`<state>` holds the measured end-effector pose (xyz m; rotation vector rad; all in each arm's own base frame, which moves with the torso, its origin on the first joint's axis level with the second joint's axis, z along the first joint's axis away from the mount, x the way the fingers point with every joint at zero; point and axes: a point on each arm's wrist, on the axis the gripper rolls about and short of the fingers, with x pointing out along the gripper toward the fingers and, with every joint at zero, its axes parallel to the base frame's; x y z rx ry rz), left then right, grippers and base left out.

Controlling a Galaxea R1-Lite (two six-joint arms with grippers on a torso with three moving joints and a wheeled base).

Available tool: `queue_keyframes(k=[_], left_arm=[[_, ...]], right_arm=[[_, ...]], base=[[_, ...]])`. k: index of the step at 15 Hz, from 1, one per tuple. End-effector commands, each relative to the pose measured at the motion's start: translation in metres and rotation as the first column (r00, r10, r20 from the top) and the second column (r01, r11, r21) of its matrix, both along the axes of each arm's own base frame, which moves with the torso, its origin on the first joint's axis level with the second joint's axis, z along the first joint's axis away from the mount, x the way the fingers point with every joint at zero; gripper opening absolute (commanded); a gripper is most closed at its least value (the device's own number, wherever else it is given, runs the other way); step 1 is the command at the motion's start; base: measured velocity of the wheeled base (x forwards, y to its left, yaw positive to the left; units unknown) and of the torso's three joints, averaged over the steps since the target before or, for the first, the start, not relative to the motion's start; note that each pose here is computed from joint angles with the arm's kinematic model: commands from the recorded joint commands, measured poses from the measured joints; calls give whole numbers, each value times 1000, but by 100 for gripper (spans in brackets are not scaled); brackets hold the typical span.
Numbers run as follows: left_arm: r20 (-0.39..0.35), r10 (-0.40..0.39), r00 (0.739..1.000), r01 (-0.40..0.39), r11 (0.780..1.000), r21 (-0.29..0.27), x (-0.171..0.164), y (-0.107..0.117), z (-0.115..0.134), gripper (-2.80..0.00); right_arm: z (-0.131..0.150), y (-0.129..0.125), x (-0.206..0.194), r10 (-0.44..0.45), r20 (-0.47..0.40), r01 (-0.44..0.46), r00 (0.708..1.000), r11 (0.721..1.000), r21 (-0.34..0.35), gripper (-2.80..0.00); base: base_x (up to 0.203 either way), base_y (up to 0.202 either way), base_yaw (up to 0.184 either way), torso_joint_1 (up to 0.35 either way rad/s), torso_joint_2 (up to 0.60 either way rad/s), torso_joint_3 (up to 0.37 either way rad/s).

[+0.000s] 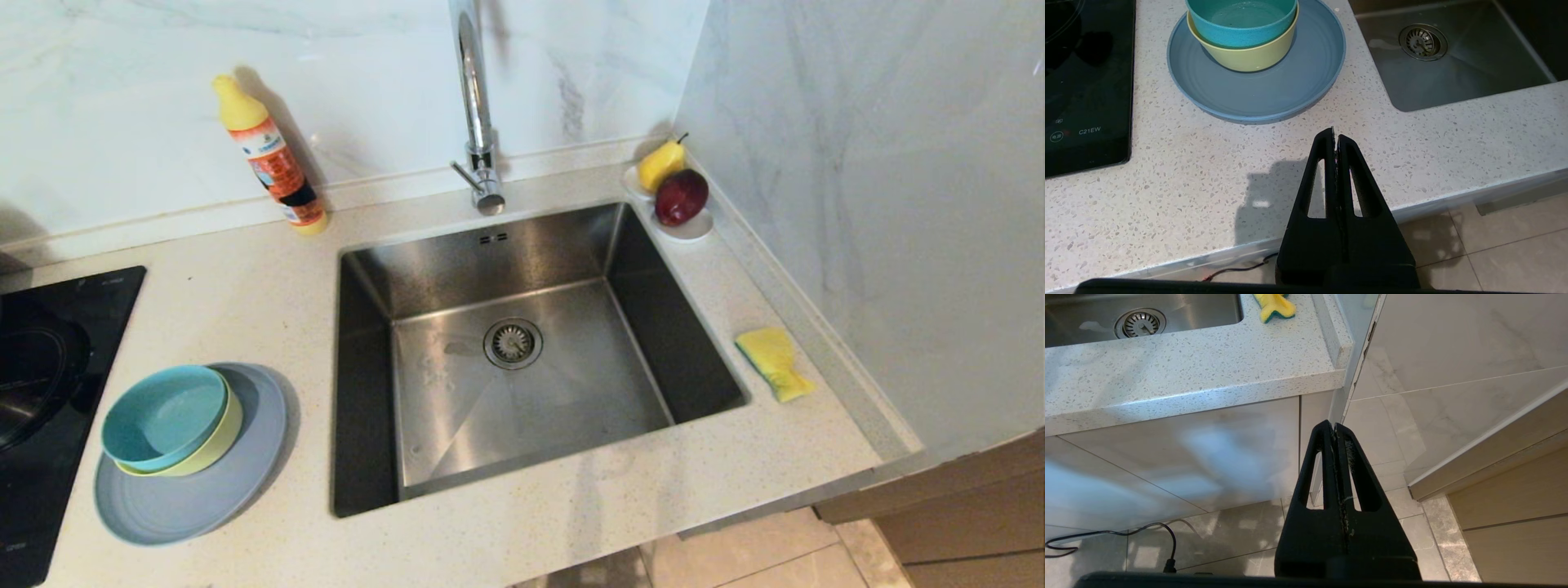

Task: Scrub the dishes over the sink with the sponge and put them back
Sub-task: Grab the dish soap

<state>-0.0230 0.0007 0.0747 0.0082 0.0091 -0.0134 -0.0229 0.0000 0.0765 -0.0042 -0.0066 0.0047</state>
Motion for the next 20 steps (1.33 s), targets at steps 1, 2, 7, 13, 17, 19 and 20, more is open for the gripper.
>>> queue_keyframes(k=[1, 2, 7, 13, 17, 19, 20], left_arm=[[1, 0, 1000, 0, 1000, 1, 0, 0, 0, -280], [-1, 0, 1000, 0, 1000, 2, 0, 0, 0, -280], [-1, 4, 1000, -4, 1000, 2, 0, 0, 0, -280], [131, 5, 991, -4, 1000, -11, -9, 0, 88, -280], [81, 19, 997, -16, 999, -37, 24, 0, 149, -280], [47, 23, 999, -21, 999, -51, 59, -1, 172, -280], [45, 32, 998, -29, 998, -56, 79, -1, 185, -280]], right_arm=[[0, 0, 0, 0, 1, 0, 1000, 1000, 0, -280], [0, 0, 0, 1, 3, -1, 1000, 1000, 0, -280], [0, 0, 0, 1, 2, -1, 1000, 1000, 0, -280], [0, 0, 0, 1, 1, -1, 1000, 1000, 0, -280], [0, 0, 0, 1, 1, -1, 1000, 1000, 0, -280], [0, 0, 0, 1, 3, -1, 1000, 1000, 0, -280], [0, 0, 0, 1, 2, -1, 1000, 1000, 0, -280]], base=[[0, 0, 0, 0, 0, 0], [0, 0, 0, 0, 0, 0], [0, 0, 0, 0, 0, 0], [0, 0, 0, 0, 0, 0], [0, 0, 0, 0, 0, 0], [0, 0, 0, 0, 0, 0], [0, 0, 0, 0, 0, 0]])
